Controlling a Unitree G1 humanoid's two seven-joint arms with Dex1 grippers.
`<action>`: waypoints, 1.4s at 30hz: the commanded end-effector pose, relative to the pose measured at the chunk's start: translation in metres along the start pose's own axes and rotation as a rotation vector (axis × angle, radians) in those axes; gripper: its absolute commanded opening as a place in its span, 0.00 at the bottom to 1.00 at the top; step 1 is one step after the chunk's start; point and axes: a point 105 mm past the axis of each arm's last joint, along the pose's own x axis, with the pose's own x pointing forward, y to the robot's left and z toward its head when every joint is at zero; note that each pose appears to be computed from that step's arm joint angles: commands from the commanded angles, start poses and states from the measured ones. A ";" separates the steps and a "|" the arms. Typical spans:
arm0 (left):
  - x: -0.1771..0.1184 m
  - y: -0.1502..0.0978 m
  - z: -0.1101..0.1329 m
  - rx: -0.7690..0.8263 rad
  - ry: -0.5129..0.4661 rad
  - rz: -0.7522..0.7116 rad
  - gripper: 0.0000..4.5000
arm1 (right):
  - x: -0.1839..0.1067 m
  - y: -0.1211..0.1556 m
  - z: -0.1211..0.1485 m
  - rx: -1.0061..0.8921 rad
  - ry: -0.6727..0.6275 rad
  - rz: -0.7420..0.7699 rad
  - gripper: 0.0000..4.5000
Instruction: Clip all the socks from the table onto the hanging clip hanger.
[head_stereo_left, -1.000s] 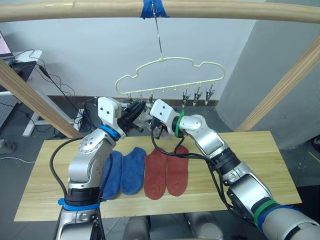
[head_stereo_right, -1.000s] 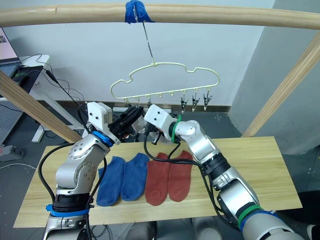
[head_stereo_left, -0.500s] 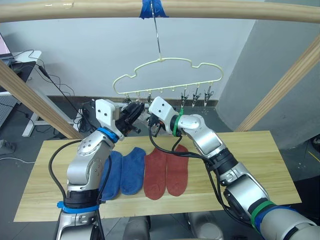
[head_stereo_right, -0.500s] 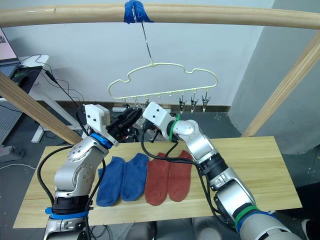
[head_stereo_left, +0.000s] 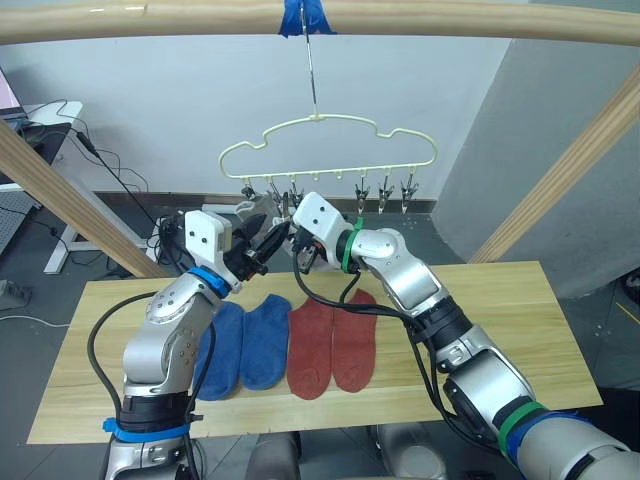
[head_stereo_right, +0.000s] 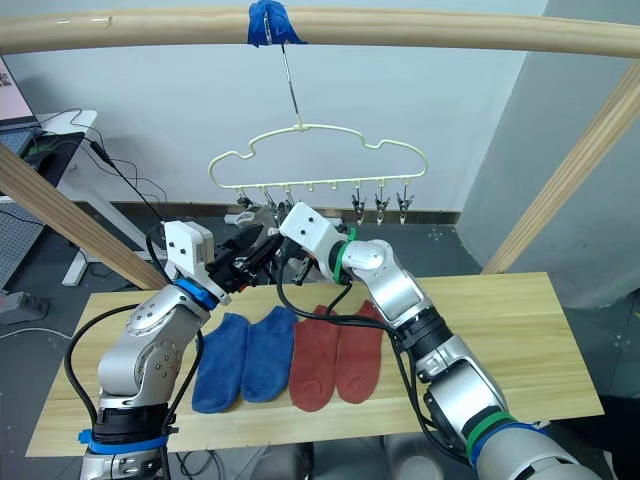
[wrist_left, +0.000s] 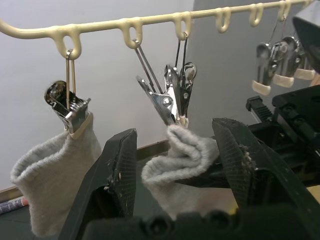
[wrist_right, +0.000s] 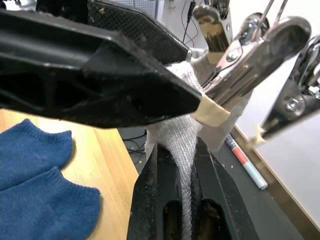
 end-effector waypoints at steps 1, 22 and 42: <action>-0.004 -0.001 0.014 0.041 -0.040 -0.004 0.59 | 0.000 0.000 0.020 0.000 -0.078 0.009 0.00; 0.010 -0.020 0.019 0.248 -0.164 0.041 0.60 | -0.107 0.004 0.009 -0.107 -0.101 0.008 0.40; 0.041 -0.028 0.001 0.228 -0.212 0.137 0.60 | -0.163 -0.014 0.015 -0.029 -0.090 -0.130 0.40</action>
